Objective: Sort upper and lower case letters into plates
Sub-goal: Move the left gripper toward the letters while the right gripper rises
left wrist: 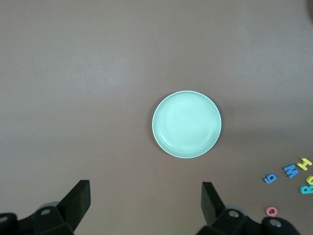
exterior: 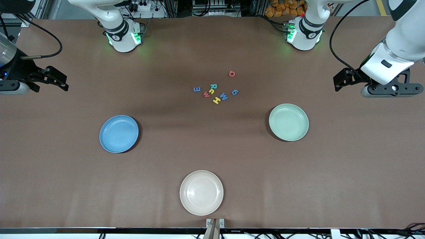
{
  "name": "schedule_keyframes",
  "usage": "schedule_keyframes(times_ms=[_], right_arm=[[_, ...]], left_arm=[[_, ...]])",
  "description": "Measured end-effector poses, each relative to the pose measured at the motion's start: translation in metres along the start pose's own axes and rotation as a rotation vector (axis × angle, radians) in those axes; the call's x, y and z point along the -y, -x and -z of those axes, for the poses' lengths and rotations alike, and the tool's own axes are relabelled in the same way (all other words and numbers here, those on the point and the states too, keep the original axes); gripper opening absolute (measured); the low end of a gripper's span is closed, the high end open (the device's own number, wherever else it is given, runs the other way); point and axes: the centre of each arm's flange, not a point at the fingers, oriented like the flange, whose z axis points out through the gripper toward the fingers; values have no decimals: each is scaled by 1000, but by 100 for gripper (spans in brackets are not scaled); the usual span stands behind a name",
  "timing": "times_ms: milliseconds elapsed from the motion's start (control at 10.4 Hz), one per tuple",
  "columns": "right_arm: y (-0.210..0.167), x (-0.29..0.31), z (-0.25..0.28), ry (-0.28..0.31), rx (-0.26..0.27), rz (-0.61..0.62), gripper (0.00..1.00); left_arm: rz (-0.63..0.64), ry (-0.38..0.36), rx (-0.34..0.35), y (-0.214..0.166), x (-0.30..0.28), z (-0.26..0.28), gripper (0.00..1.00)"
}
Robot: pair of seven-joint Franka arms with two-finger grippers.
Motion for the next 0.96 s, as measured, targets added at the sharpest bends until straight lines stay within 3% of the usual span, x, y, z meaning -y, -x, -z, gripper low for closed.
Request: schedule_keyframes(times_ms=[958], right_arm=[[7, 2, 37, 0, -14, 4, 100]], left_arm=[[5, 4, -36, 2, 12, 12, 100]])
